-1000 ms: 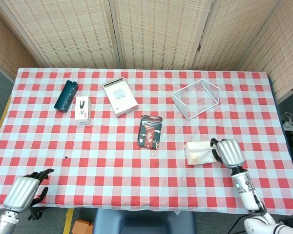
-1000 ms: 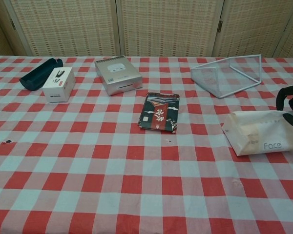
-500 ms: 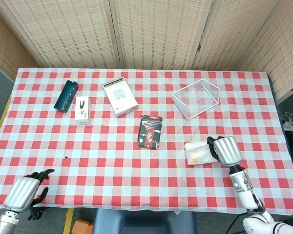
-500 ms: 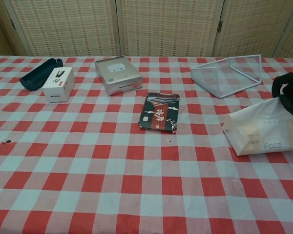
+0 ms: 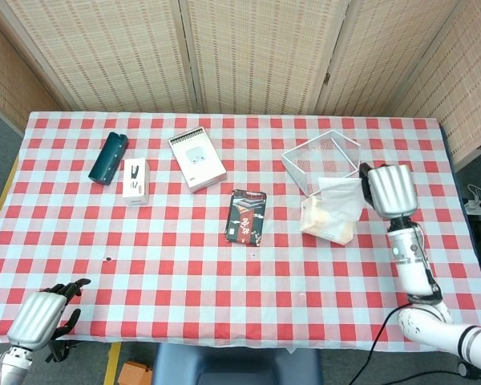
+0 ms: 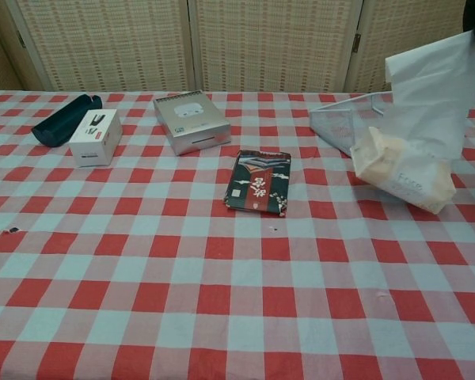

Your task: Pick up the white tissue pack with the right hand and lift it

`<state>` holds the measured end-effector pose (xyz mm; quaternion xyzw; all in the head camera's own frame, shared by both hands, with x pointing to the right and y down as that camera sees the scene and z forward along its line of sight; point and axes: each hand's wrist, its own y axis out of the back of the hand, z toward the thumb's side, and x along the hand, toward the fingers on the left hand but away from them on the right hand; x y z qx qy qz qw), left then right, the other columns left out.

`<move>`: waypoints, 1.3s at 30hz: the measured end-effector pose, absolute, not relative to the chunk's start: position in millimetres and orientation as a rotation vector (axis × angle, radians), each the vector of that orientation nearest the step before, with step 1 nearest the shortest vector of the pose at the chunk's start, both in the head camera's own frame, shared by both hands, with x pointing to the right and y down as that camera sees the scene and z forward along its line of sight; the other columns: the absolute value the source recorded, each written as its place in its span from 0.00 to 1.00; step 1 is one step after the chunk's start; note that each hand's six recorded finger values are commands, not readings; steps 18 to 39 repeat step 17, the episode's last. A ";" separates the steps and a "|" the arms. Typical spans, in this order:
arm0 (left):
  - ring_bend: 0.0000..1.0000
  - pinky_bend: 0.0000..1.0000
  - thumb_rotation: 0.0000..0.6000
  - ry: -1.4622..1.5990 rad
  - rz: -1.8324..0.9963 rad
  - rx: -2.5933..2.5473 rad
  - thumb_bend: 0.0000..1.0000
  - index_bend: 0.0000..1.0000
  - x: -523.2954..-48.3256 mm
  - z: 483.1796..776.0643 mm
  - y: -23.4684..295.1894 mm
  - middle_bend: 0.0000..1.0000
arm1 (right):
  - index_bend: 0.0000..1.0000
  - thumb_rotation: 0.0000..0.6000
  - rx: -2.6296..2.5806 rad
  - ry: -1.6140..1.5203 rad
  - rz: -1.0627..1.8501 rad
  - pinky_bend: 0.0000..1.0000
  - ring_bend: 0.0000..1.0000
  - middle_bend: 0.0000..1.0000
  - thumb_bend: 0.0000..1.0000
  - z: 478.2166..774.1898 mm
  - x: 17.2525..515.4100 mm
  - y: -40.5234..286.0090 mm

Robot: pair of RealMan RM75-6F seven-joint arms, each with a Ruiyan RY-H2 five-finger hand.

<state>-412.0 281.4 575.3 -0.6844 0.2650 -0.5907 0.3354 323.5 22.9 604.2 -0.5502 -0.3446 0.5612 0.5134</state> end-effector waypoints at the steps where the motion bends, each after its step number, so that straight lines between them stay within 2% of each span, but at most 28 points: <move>1: 0.39 0.57 1.00 0.690 -1.543 -1.786 0.47 0.24 -412.1 575.8 281.4 0.39 | 0.76 1.00 -1.298 -0.816 1.361 1.00 0.69 0.80 0.58 603.6 327.4 16.8; 6: 0.39 0.57 1.00 0.682 -1.543 -1.788 0.47 0.24 -410.9 577.0 282.1 0.39 | 0.77 1.00 -1.182 -0.741 1.399 1.00 0.69 0.80 0.58 600.2 346.1 -5.5; 15: 0.39 0.57 1.00 0.686 -1.555 -1.786 0.47 0.24 -413.4 578.3 281.8 0.39 | 0.77 1.00 -1.046 -0.668 1.405 1.00 0.69 0.80 0.58 604.5 361.8 -26.5; 39: 0.39 0.57 1.00 0.691 -1.559 -1.784 0.47 0.24 -414.8 578.6 281.0 0.39 | 0.77 1.00 -1.041 -0.664 1.404 1.00 0.69 0.80 0.58 608.6 362.1 -27.5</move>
